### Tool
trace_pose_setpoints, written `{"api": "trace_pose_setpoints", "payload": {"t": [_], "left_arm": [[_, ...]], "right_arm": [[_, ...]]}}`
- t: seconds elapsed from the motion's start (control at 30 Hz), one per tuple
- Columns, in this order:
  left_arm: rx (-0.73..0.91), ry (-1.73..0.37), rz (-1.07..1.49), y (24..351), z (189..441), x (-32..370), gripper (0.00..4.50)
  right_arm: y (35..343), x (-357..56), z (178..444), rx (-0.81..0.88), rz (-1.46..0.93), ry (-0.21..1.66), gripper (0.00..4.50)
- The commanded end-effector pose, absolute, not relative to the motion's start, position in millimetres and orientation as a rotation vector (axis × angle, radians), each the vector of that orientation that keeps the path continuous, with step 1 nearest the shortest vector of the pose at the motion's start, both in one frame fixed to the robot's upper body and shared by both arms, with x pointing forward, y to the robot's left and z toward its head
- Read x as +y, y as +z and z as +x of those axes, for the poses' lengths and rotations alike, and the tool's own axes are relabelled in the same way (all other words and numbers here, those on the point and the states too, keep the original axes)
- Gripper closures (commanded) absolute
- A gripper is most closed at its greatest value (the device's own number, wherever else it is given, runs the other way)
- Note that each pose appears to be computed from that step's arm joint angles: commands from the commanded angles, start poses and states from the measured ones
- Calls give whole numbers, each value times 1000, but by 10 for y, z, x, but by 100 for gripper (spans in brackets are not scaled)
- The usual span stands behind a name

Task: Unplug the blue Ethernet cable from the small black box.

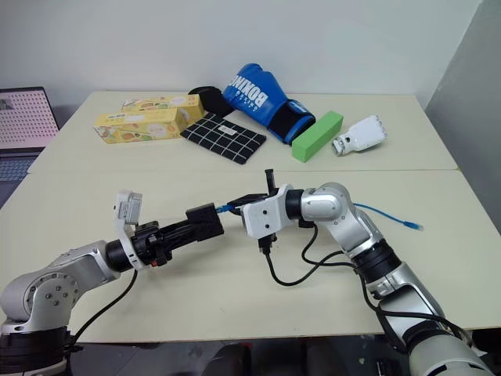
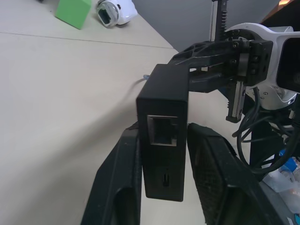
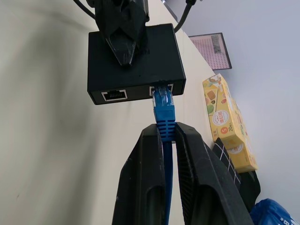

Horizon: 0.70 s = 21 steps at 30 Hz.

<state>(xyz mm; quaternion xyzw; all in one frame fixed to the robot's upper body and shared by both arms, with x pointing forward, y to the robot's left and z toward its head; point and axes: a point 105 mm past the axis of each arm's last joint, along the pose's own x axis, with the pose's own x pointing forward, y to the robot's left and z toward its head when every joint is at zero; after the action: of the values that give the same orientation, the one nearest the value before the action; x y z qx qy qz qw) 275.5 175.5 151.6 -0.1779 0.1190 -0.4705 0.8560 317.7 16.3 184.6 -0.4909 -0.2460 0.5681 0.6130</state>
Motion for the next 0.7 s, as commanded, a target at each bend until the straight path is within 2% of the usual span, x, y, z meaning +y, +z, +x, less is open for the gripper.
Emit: {"api": "trace_pose_setpoints", "payload": {"t": [0.03,0.2,0.27,0.3,0.5,0.67,0.7], "left_arm": [[226,-981,-358,1547,2773,1762,371],[231,-983,-359,1540,2762,1768,371],[237,-998,-347,1536,2748,1758,371],[241,-1006,-340,1533,2741,1753,371],[245,-1069,-275,1520,2736,1693,371],[236,-1217,-150,1450,2663,1535,371],[217,-1248,-126,1458,2654,1505,371]], "right_arm": [[1971,234,3058,-665,-1125,1318,441],[1932,229,3034,-675,-1152,1325,441],[1926,210,3009,-672,-1147,1343,370],[1917,193,2996,-665,-1147,1357,360],[1936,-20,2937,-566,-1084,1420,214],[2006,-239,2917,-297,-699,1453,90],[1993,-282,2897,-217,-590,1465,88]]}}
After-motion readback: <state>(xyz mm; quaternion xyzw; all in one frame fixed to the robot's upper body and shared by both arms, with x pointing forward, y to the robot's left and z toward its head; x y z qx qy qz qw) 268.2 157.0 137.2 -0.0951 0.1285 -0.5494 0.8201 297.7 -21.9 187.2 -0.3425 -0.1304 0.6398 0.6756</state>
